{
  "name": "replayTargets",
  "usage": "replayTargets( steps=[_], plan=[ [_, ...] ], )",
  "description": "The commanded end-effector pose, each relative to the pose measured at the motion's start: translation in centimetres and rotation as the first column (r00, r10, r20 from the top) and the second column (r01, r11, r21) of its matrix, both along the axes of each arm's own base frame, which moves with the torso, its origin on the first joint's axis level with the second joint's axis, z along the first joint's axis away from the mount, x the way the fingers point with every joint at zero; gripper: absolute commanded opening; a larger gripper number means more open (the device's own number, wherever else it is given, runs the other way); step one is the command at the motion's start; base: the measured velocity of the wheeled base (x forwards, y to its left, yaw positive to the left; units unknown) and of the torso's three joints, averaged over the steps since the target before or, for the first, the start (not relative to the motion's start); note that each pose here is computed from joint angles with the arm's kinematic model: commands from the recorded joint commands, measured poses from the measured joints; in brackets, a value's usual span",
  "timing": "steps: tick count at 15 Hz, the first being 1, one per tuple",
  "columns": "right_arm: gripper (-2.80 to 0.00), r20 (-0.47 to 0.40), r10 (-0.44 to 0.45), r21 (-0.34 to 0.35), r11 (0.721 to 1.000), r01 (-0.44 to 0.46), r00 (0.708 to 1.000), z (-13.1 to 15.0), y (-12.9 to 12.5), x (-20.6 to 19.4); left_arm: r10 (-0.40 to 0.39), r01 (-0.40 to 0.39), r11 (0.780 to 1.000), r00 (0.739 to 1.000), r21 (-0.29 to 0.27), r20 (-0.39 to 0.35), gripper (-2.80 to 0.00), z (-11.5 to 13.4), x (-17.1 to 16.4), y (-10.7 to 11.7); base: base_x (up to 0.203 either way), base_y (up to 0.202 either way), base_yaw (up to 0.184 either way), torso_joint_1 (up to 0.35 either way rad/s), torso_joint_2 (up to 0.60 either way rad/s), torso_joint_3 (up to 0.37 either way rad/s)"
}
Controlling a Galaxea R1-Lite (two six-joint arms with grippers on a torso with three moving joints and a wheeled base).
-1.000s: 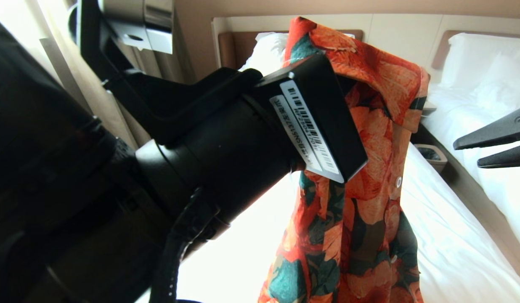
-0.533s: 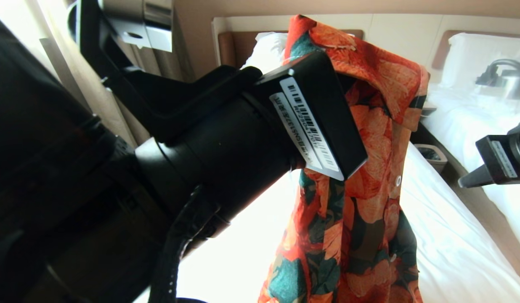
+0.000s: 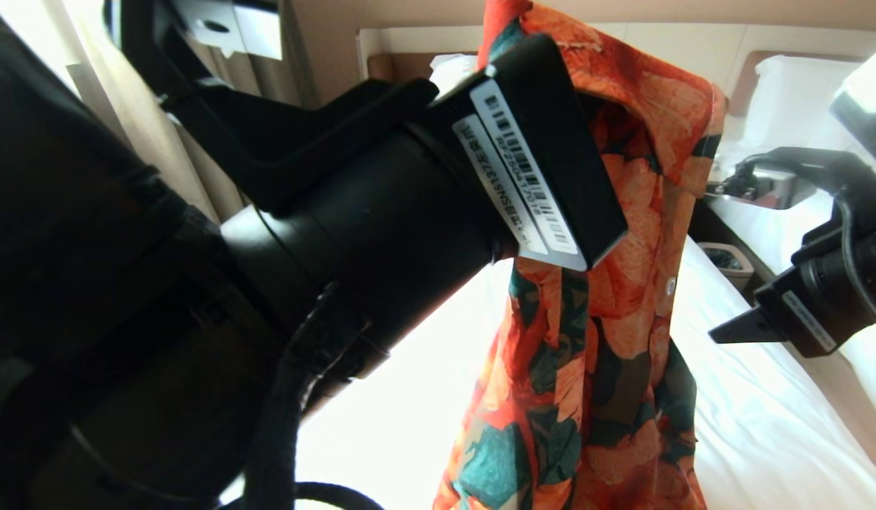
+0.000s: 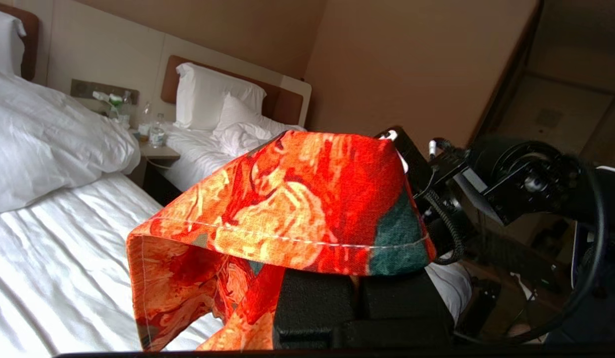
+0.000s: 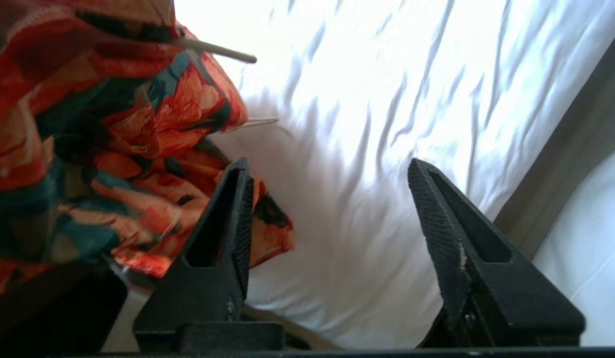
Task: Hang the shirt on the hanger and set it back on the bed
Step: Hook the other side of the shirt onto the hanger
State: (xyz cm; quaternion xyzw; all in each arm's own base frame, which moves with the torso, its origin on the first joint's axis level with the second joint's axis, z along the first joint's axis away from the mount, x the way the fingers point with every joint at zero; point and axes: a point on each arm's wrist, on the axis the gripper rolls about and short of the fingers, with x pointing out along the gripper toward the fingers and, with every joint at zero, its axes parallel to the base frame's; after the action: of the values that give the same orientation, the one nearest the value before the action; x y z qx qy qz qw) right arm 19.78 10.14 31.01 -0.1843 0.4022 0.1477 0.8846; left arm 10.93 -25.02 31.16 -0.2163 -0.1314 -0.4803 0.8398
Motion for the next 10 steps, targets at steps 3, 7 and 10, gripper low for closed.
replayTargets(
  steps=[3,7,10],
  plan=[
    [0.0,0.072,0.162,-0.13,0.98,-0.152,0.984,-0.2,0.3,0.8,0.0,0.0,1.0,1.0,0.006,-0.004,-2.8,-0.3,0.0,0.0,0.0,0.0,0.0,0.0,0.0,0.0],
    [0.0,0.171,0.253,-0.21,0.954,-0.215,0.952,0.1,1.3,2.3,0.0,0.0,1.0,1.0,0.004,-0.003,-2.8,-0.2,0.0,0.1,0.0,0.0,0.0,0.0,0.0,0.0],
    [0.0,0.112,0.287,-0.252,0.934,-0.252,0.952,-1.2,1.4,2.5,0.0,0.0,1.0,1.0,0.003,-0.003,-2.8,-0.2,0.0,0.1,0.0,0.0,0.0,0.0,0.0,0.0]
  ],
)
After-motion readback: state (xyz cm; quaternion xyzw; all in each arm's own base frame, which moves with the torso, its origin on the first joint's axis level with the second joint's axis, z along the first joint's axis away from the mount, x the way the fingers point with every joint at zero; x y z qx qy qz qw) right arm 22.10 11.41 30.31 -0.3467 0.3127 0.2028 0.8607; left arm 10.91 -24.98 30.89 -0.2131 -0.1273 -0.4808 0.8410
